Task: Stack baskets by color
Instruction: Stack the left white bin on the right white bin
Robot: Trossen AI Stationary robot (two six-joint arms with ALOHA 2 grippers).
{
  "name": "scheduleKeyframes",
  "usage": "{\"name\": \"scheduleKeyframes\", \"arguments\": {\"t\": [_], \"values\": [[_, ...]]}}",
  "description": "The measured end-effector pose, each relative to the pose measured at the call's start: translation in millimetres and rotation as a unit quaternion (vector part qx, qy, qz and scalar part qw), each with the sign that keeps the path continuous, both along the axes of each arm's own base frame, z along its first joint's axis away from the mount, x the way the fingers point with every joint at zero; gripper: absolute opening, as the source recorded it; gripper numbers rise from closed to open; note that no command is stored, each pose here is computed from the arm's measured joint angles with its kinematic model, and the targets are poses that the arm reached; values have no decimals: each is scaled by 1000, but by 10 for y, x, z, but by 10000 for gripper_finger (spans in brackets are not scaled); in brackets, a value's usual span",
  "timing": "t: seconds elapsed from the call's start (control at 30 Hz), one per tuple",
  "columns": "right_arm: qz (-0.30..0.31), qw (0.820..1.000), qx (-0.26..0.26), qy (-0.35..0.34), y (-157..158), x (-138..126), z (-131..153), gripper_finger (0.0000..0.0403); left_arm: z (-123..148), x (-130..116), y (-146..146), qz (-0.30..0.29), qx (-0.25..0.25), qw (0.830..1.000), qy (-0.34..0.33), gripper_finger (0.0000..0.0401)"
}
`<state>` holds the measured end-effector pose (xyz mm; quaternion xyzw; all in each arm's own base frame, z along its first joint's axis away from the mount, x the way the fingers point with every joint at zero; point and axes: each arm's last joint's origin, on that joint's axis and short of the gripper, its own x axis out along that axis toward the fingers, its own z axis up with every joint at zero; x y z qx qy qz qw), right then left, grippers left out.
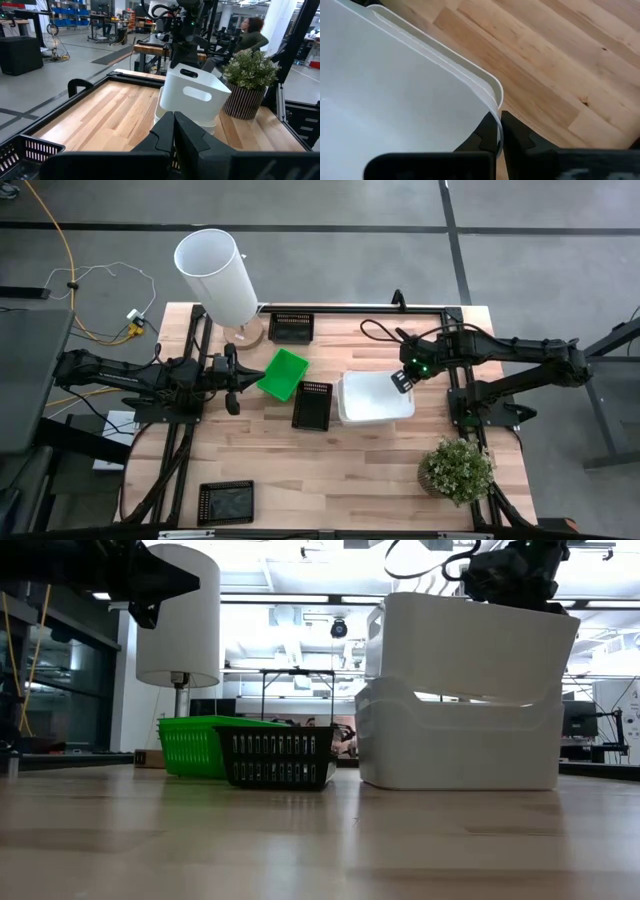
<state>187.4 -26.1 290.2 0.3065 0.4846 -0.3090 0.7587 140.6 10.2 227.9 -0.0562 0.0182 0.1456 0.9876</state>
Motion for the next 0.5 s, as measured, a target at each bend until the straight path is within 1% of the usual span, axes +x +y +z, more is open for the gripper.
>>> {"name": "scheduleKeyframes", "arguments": {"t": [0.17,0.23,0.33,0.43,0.5], "values": [[8,1000,14,-1,9,1,-1,1,0,0,0,0,0,1000,0,0],[4,1000,8,-1,5,1,-1,11,0,0,0,0,0,1000,0,0],[1,1000,-11,2,-5,0,1,48,0,0,0,0,0,1000,0,0],[-3,1000,-28,4,-16,-2,3,102,0,0,0,0,0,1000,0,0],[-2,1000,-31,5,-17,-3,7,138,0,0,0,0,0,1000,0,0]]}}
